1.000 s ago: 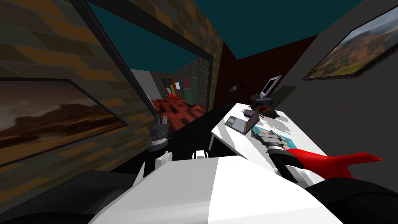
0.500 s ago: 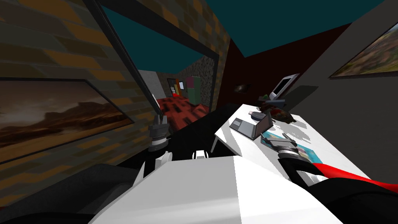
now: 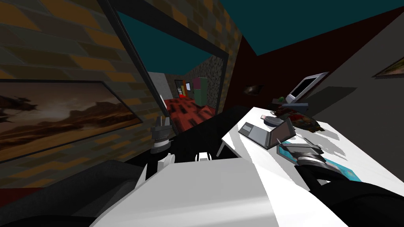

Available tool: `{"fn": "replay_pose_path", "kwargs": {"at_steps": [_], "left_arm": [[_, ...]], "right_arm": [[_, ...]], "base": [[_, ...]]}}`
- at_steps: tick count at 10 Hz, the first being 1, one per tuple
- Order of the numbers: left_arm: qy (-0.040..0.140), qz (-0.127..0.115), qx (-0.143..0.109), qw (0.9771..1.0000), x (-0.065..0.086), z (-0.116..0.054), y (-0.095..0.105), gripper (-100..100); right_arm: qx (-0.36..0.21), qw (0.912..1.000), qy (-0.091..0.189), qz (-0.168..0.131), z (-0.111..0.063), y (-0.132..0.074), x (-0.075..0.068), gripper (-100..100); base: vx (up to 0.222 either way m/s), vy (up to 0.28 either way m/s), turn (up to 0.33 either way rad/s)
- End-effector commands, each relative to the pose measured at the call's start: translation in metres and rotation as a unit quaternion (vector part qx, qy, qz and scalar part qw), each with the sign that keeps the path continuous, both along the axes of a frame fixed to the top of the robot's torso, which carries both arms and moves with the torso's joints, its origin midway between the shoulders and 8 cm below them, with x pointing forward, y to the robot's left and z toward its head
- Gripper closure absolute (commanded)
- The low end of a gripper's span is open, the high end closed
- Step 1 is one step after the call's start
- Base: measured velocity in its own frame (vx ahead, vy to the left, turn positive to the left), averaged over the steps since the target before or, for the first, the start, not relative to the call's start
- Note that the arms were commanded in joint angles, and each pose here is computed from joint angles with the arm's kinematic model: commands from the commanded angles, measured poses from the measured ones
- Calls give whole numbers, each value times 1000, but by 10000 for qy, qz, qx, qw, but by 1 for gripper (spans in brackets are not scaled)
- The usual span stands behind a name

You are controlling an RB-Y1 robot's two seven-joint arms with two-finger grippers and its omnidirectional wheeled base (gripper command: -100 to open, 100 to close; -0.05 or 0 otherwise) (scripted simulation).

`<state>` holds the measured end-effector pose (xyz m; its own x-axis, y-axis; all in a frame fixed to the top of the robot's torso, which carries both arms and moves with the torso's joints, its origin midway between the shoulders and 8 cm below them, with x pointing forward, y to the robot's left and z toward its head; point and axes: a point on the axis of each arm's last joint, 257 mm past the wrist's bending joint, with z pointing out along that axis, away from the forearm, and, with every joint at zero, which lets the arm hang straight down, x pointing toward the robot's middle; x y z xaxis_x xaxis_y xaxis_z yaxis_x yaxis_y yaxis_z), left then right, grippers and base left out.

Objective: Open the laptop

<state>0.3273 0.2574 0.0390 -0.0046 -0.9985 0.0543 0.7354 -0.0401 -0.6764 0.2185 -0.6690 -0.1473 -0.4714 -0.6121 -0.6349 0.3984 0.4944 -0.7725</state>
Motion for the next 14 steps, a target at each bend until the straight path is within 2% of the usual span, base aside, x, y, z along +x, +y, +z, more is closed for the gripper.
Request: {"fn": "replay_pose_path", "kwargs": {"at_steps": [1,2,3,4,5,7,8,9,10,11,12,13,14], "left_arm": [[0,0,0,10000,0,0,0,0],[0,0,0,10000,0,0,0,0],[0,0,0,10000,0,0,0,0],[0,0,0,10000,0,0,0,0],[0,0,0,10000,0,0,0,0],[0,0,0,10000,0,0,0,0],[0,0,0,10000,0,0,0,0],[0,0,0,10000,0,0,0,0],[0,0,0,10000,0,0,0,0],[0,0,0,10000,0,0,0,0],[0,0,0,10000,0,0,0,0],[0,0,0,10000,0,0,0,0],[0,0,0,10000,0,0,0,0]], "right_arm": [[-430,9983,325,-227,8,-21,-15,-100],[-310,9991,228,-173,7,-16,-10,-100],[-132,9996,204,-167,-10,-18,5,-100],[-52,9996,164,-207,-16,-22,10,-100],[-83,9998,79,-165,-11,-20,21,-100],[-213,9994,225,-177,-12,-21,21,-100],[16,9998,149,-142,-27,-20,38,-100],[81,9997,129,-164,-31,-22,41,-100],[128,9998,55,-159,-31,-22,49,-100],[15,9999,89,-136,-28,-21,56,-100],[-91,9997,195,-143,-28,-21,56,-100],[138,9998,119,-93,-41,-18,73,-100],[215,9996,107,-119,-46,-20,76,-100]], "base": [[48,12,122],[23,5,27],[-72,-6,-145],[-106,-2,-86],[-65,-4,9],[-11,-2,9],[-76,-4,-142],[-97,-3,-85],[-49,-4,3],[-15,-3,8],[0,0,0],[-77,-5,-158],[-101,-9,-71]]}}
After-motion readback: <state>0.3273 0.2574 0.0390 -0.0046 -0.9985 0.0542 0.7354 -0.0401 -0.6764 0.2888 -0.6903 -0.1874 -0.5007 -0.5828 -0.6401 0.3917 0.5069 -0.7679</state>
